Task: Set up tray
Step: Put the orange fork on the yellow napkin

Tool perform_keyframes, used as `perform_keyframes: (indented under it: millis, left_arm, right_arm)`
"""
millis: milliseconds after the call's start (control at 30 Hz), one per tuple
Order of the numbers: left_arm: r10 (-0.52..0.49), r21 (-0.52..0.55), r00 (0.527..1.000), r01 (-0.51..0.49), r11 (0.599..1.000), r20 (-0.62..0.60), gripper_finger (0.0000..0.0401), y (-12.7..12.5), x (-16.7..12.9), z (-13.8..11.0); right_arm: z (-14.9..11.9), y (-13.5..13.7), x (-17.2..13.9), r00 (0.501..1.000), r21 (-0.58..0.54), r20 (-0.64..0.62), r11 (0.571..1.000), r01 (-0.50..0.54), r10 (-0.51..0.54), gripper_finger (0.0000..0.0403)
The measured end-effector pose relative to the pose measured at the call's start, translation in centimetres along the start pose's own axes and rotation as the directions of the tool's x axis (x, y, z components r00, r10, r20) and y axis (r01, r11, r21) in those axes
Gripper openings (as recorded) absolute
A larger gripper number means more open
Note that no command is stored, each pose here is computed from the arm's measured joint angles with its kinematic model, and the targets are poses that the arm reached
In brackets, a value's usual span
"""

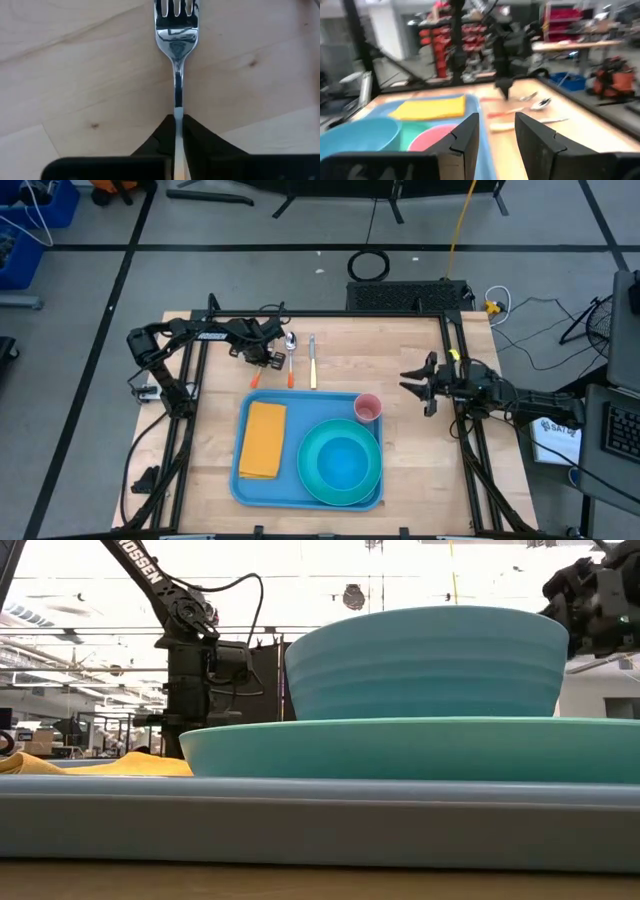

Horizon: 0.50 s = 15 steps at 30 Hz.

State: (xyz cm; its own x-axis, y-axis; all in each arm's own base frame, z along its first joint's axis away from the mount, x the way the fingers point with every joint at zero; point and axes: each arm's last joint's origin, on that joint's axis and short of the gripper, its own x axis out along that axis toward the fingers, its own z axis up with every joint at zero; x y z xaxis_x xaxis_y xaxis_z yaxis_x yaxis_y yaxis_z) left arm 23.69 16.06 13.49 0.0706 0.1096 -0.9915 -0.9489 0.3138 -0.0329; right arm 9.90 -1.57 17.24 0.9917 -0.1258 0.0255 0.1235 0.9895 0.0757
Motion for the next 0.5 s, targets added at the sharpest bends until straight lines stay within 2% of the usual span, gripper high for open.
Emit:
perform_keyframes:
  millis: [100,233,367,500]
  left_arm:
    - [-0.005,0.015,1.000,0.005,1.000,0.003,0.0012,0.0,-0.1,0.0]
    - [-0.019,0.036,0.999,0.018,0.999,0.026,0.0010,0.0,-0.9,-0.3]
    - [-0.051,0.063,0.996,0.047,0.997,0.077,0.0010,-0.2,-3.3,-0.9]
    - [-0.089,0.099,0.991,0.079,0.992,0.098,0.0010,-0.6,-6.0,-2.8]
  right_arm:
    - [-0.2,0.1,0.0,0.999,-0.007,-0.026,0.999,-0.045,0.045,0.0116]
    - [-0.5,0.0,0.0,0.998,-0.016,-0.059,1.000,-0.027,0.026,0.0116]
    - [-0.7,0.0,0.0,0.997,-0.015,-0.075,0.999,-0.028,0.027,0.0116]
    - [-0.9,0.0,-0.1,0.995,-0.011,-0.099,0.999,-0.031,0.030,0.0116]
